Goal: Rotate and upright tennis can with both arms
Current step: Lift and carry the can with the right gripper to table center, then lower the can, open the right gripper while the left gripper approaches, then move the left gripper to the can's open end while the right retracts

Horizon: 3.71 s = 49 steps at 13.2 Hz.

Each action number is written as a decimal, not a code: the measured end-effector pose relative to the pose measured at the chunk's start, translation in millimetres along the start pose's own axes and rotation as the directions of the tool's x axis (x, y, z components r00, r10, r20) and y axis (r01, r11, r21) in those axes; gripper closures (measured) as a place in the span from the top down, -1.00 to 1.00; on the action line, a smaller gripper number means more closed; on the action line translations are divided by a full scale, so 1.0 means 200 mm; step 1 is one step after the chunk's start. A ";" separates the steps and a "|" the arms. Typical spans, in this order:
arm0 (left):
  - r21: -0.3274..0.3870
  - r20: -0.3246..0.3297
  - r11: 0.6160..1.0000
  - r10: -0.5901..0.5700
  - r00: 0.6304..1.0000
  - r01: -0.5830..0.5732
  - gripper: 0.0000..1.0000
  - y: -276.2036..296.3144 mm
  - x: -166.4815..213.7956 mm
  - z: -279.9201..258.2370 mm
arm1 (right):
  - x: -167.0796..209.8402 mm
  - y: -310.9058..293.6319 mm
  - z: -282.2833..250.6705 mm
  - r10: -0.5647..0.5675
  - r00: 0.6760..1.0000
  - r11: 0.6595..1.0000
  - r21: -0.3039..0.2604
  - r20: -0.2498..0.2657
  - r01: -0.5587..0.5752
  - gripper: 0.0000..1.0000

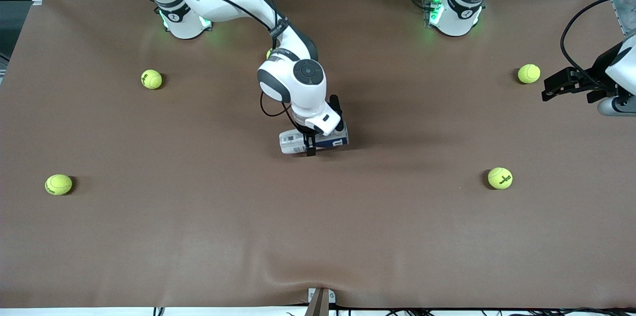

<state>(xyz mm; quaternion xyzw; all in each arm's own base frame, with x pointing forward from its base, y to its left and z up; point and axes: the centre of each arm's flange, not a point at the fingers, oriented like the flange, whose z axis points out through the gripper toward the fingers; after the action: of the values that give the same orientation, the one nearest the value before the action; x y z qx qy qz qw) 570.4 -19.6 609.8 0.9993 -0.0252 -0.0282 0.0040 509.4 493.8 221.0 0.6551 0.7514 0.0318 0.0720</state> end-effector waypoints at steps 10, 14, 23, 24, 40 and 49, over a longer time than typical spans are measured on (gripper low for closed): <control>-0.007 0.033 1.000 0.018 0.999 -0.017 1.00 0.04 0.05 0.09 | 0.00 0.00 0.06 0.113 0.994 0.994 0.005 0.003 -0.113 1.00; -0.157 0.050 0.988 0.017 0.999 -0.009 1.00 0.10 0.08 0.15 | 0.04 -0.03 -0.27 0.195 0.979 0.980 0.029 0.058 -0.197 1.00; -0.508 0.119 0.861 0.035 0.992 0.031 1.00 0.19 0.23 0.76 | -0.57 0.22 -0.96 0.715 0.679 0.692 -0.034 0.165 -0.721 1.00; -0.540 0.123 0.841 0.034 0.992 0.038 1.00 0.20 0.23 0.83 | -0.75 0.29 -1.03 0.769 0.620 0.630 -0.021 0.158 -0.776 1.00; -0.917 -0.022 0.397 0.057 0.998 -0.043 1.00 0.80 0.29 2.00 | -2.66 0.23 -1.73 0.973 -0.135 -0.147 0.051 0.188 -0.988 1.00; -0.956 0.002 0.292 0.025 1.000 -0.006 1.00 1.19 0.23 2.22 | -2.79 0.13 -1.89 0.948 -0.241 -0.252 0.031 0.207 -0.967 1.00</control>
<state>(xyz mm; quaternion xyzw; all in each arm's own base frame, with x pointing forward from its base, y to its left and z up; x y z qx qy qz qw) 579.1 -262.0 166.1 0.8003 -0.0130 -0.0457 0.5978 552.5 -37.2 635.5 0.9980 -0.0579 -0.0265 -0.0027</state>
